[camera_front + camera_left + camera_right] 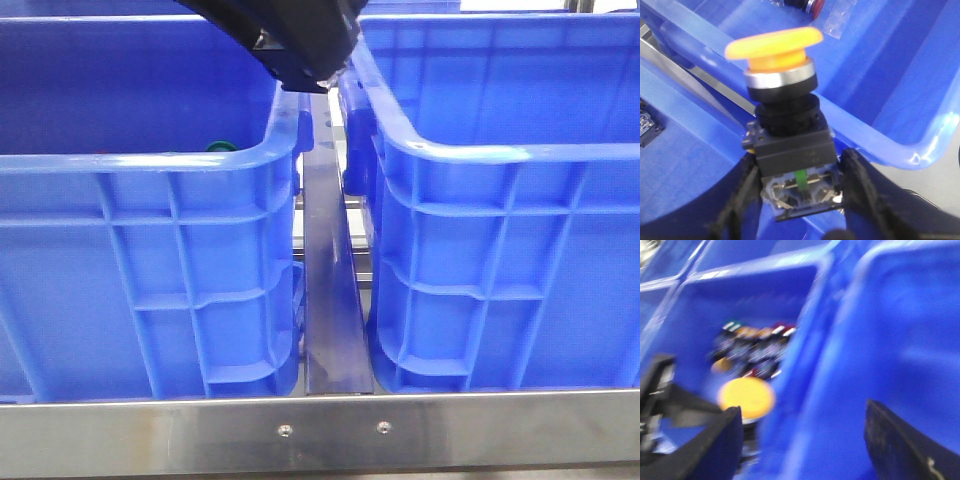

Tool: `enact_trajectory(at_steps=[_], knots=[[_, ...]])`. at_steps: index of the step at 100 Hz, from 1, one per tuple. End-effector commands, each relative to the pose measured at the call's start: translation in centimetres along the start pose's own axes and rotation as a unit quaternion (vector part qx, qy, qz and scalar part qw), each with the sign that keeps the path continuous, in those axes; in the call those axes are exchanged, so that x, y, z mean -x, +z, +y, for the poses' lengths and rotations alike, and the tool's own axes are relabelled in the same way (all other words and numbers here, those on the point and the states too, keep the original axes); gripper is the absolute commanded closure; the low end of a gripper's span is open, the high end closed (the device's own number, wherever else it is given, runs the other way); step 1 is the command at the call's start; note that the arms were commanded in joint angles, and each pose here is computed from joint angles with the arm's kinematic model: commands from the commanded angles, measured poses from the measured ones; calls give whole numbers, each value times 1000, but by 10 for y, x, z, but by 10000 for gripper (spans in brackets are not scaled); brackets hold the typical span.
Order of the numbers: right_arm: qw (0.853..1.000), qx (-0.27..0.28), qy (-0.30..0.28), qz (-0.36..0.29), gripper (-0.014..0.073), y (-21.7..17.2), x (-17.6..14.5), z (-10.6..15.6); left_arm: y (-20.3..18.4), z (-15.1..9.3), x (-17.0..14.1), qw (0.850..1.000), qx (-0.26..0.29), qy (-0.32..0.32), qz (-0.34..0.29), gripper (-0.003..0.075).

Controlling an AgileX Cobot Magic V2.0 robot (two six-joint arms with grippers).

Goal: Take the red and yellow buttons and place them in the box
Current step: 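Pass the yellow button from the left gripper to the right gripper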

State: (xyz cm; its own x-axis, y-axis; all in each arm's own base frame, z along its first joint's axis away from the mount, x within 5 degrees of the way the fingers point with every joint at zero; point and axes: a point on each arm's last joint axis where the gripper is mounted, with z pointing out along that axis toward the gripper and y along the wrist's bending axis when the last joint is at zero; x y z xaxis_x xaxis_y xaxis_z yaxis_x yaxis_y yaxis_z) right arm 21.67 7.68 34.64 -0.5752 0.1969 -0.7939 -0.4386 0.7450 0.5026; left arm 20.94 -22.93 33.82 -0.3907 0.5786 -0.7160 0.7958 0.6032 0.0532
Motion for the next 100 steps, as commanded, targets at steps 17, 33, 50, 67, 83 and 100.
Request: enact_trajectory(at_steps=[17,33,50,67,83,100], knots=[[984,129,93,75,64,24,22,15,-19,-2,16,998,2,1,-65,588],[976,150,113,108,66,43,21,12,-19,-2,16,998,3,1,-66,588],[976,155,107,107,66,51,22,19,-19,-2,16,998,3,1,-66,588],[979,149,106,95,87,55,26,21,-19,-2,16,998,3,1,-66,588],[976,154,116,101,256,60,24,19,-19,-2,16,998,3,1,-66,587],[975,158,120,102,349,61,24,19,-19,-2,16,998,3,2,-66,530]])
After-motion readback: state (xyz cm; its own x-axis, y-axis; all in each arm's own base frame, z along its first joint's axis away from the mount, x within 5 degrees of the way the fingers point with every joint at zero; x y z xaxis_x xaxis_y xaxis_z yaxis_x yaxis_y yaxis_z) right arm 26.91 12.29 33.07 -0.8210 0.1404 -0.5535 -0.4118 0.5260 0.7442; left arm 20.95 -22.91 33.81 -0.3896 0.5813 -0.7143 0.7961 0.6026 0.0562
